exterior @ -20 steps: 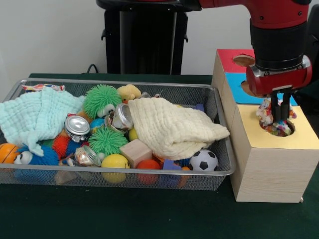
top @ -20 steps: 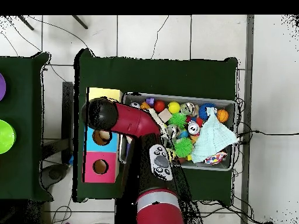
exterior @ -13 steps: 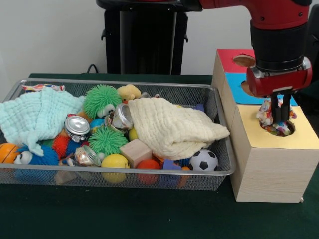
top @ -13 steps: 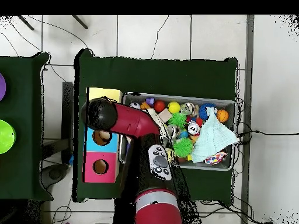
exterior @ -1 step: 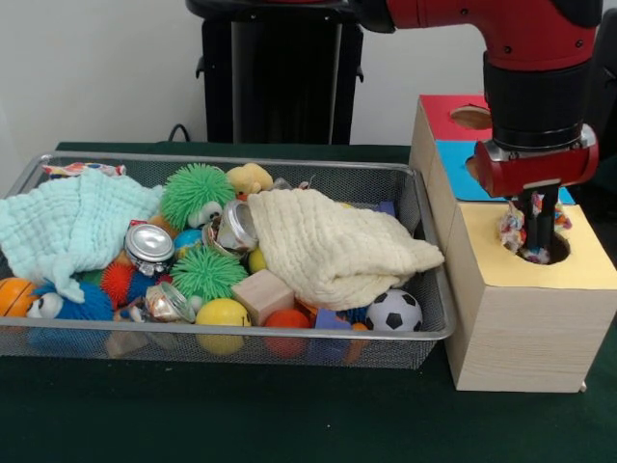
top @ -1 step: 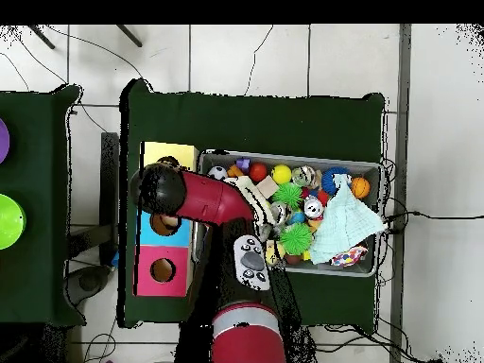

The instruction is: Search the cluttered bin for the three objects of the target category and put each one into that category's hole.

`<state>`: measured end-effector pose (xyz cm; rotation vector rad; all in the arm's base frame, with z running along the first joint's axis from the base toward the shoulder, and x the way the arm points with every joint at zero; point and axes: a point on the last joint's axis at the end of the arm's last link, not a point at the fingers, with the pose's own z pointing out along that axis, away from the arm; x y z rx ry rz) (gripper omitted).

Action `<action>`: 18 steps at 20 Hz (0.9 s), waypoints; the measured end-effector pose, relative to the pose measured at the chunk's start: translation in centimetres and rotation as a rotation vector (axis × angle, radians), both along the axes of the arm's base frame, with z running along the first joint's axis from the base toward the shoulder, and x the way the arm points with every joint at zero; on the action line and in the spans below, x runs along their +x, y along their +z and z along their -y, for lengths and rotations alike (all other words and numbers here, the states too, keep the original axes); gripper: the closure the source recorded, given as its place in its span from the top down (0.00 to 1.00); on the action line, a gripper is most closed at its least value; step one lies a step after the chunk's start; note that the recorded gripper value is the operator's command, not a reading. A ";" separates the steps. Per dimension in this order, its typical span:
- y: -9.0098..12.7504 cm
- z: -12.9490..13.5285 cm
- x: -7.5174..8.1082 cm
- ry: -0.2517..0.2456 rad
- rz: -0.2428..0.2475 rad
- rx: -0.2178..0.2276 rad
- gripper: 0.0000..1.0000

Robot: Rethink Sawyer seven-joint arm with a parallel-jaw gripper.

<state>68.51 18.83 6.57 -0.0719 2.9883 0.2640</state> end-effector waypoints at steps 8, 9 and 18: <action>-1.0 0.0 -0.1 -0.002 0.011 -0.013 0.00; -1.0 0.0 -0.1 -0.002 0.013 -0.014 0.00; -1.0 0.3 0.4 -0.019 0.070 -0.026 0.00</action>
